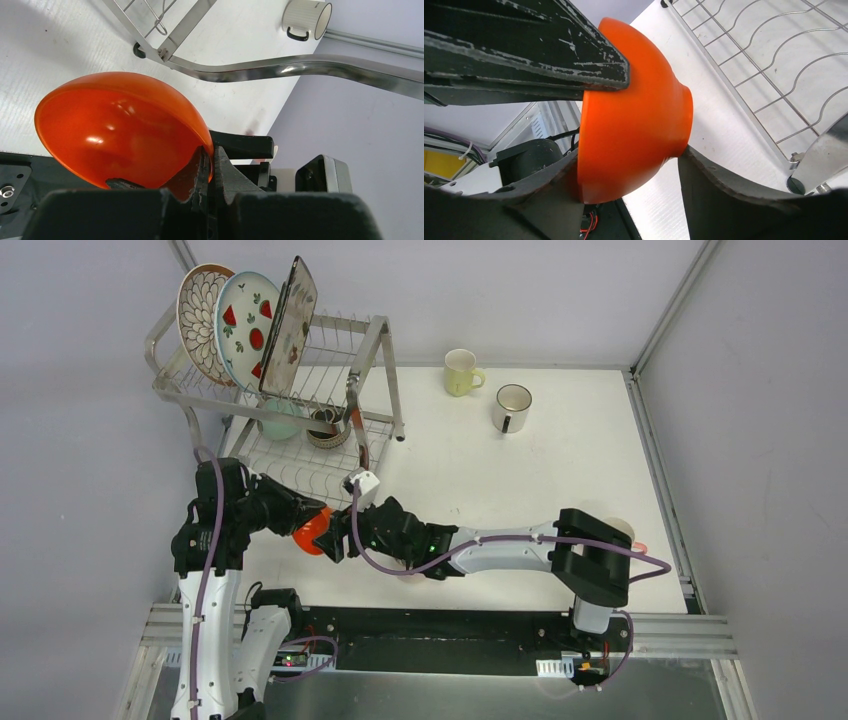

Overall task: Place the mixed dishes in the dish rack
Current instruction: Pick up the bowl from the corner of the board.

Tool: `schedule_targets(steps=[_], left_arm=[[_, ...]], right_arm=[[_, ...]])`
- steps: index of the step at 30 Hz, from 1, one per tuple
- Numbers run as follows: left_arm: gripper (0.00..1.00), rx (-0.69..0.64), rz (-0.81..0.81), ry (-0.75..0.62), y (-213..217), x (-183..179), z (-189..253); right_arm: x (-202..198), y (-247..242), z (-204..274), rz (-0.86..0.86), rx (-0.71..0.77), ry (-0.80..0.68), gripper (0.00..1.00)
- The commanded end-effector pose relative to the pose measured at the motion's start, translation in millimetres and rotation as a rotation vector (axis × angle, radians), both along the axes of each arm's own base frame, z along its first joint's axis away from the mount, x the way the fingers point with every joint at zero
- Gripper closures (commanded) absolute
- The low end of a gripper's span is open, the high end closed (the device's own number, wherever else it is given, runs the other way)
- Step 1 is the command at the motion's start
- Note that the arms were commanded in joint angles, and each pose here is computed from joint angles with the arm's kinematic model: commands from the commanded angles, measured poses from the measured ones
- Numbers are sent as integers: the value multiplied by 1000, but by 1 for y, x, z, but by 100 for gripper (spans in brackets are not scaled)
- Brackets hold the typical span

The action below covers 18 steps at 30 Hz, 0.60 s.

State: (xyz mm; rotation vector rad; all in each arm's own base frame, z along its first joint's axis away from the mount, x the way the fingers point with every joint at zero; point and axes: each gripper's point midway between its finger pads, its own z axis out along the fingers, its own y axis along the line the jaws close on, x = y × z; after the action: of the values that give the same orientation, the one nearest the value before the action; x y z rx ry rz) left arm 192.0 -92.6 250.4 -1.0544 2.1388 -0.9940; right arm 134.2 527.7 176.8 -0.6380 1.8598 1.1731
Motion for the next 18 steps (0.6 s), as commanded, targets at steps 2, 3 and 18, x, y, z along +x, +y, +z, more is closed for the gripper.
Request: schedule_targets(steps=[2,3,18], left_arm=[[100,-34,-34,-69,-8,4,17],[100,-37,-33,-63,-8,4,15],[83,-38,-32,-35,-8,4,1]], right_arm=[[-6,7,41,24,138,-36,52],[-6,7,42,22,140,-37,54],[3,-1,47,-36,193,14,60]])
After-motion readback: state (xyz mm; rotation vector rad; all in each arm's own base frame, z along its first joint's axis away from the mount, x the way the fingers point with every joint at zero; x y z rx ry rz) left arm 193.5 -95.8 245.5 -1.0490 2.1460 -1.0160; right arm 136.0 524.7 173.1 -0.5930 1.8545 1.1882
